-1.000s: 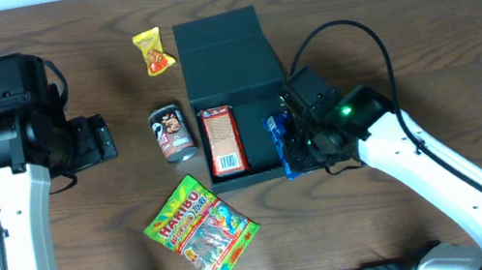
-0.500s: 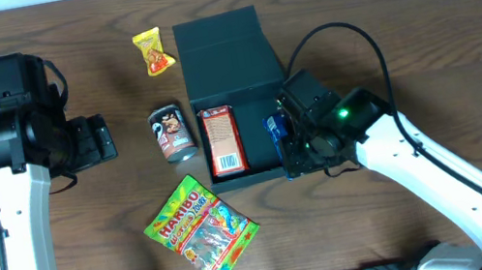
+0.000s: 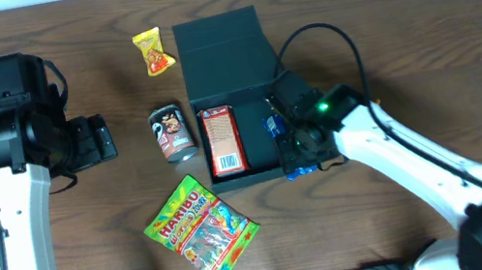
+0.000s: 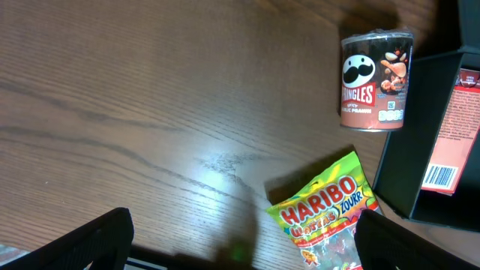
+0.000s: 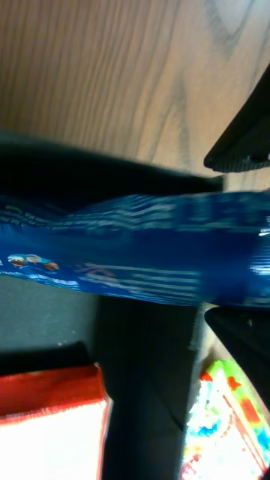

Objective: Pack container
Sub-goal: 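Lower the blue bar upright into the box beside the red box, then release the blue bar and raise the right gripper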

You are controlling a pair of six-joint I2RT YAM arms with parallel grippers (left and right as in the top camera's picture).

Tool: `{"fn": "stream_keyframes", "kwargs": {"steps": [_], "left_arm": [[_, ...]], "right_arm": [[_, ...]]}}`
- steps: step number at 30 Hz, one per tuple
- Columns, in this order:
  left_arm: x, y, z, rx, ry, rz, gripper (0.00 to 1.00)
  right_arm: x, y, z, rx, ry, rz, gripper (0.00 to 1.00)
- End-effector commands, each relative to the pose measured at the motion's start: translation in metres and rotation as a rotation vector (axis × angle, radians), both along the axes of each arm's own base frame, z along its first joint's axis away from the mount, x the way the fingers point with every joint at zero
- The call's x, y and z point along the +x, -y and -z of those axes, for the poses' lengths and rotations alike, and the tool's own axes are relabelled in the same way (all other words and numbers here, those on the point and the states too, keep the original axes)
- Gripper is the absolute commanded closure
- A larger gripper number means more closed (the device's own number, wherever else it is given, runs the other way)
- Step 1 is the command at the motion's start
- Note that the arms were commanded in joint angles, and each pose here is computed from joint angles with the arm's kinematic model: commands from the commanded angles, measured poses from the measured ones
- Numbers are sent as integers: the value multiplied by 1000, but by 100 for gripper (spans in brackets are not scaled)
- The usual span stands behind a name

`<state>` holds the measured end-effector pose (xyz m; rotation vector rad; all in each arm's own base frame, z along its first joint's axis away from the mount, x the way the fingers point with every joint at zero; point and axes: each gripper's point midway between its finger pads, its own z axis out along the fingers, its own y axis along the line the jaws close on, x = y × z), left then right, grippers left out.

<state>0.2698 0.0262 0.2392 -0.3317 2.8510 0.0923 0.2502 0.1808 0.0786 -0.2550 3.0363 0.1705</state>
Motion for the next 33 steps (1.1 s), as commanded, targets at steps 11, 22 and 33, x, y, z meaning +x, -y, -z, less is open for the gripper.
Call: {"fn": "stream_keyframes", "kwargs": {"steps": [11,22,33], "left_arm": [[0,-2,-1,2,1,-20,5],[0,-2,-1,2,1,-20,5],[0,-2,-1,2,1,-20,5]], "right_arm": [[10,-13,0,27,33,-12,74],[50,-24,-12,-2,258,37,77],[58,-20,-21,-156,415,32,79]]}}
